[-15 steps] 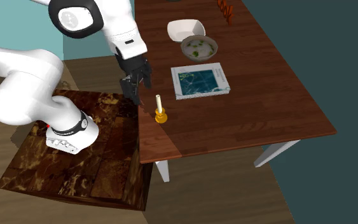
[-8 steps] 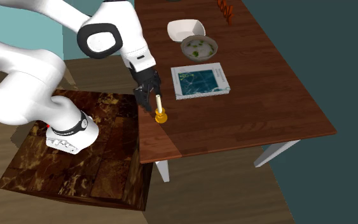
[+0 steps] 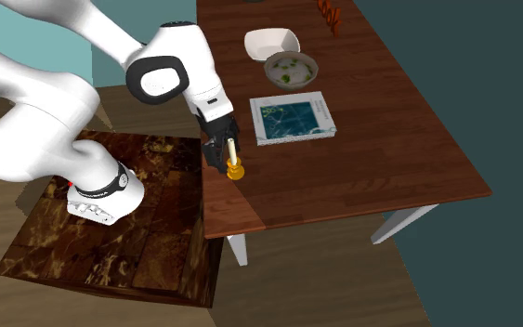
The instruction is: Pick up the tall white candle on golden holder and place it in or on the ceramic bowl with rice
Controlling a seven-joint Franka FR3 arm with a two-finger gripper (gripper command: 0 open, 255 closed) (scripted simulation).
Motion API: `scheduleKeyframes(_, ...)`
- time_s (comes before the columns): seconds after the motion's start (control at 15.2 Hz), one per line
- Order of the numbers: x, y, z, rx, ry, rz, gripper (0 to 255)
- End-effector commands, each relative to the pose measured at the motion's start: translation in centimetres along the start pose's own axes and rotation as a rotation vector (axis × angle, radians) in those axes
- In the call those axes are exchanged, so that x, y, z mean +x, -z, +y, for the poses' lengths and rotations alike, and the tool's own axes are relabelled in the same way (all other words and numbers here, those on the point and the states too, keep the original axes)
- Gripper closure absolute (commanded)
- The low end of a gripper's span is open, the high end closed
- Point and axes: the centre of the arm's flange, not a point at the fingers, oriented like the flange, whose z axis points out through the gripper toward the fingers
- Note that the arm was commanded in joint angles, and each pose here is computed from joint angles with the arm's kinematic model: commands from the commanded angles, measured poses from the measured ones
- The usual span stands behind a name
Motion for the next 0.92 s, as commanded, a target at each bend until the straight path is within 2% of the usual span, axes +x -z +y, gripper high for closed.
scheduleKeyframes(0.0,-0.06,-0.14,0.01,0.001,0.000,0.000,0)
scheduleKeyframes(0.33,-0.06,-0.14,0.01,0.001,0.000,0.000,0)
scheduleKeyframes(0.4,-0.06,-0.14,0.01,0.001,0.000,0.000,255)
scheduleKeyframes(0.86,-0.06,-0.14,0.01,0.001,0.000,0.000,255)
